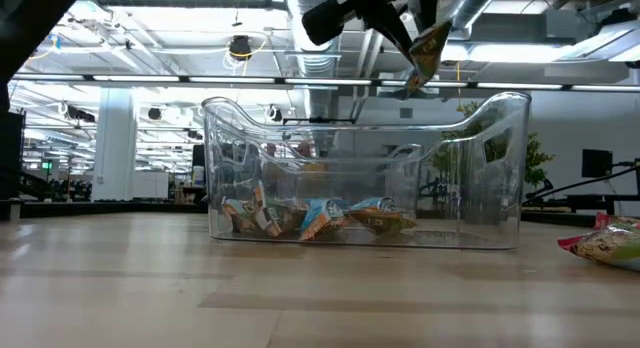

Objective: Pick and place Granola Bars by type
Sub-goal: Put the yellow granola bar into the bottom transparent bin

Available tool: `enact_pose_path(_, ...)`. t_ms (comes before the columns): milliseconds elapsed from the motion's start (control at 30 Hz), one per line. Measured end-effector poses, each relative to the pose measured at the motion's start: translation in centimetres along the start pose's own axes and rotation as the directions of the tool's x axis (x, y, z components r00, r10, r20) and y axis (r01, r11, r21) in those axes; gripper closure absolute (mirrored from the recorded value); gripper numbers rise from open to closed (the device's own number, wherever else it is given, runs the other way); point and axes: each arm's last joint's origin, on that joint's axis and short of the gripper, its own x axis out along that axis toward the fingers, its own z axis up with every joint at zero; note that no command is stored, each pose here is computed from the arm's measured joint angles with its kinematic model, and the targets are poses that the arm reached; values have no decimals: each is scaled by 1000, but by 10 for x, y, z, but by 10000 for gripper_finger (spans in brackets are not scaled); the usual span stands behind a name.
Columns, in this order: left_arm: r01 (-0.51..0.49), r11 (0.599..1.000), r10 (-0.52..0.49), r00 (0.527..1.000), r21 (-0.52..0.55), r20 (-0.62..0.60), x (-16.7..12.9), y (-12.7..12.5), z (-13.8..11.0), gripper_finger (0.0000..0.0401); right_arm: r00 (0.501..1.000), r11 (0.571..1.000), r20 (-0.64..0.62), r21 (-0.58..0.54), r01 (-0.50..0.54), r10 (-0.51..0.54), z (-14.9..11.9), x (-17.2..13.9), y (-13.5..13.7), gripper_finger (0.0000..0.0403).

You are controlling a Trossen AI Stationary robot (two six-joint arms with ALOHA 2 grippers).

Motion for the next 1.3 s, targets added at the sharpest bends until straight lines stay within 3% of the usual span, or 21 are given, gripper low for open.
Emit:
enact_pose_path(333, -37, 998, 37, 999, -49, 2, 10, 5, 11, 356, 1000, 1000, 0, 0, 0, 0, 0, 0, 0, 403)
enact_pose_path(800, -138, 988, 133, 988, -76, -73, 33, 22, -17, 356, 1000, 1000, 0, 0, 0, 0, 0, 0, 0, 403)
enact_pose_path(1067, -173, 983, 165, 981, -68, -102, 71, 27, -34, 356, 1000, 1000, 1, 0, 0, 0, 0, 0, 0, 403)
enact_pose_path(1300, -205, 977, 198, 974, -56, -105, 87, 32, -36, 356, 1000, 1000, 0, 0, 0, 0, 0, 0, 0, 403)
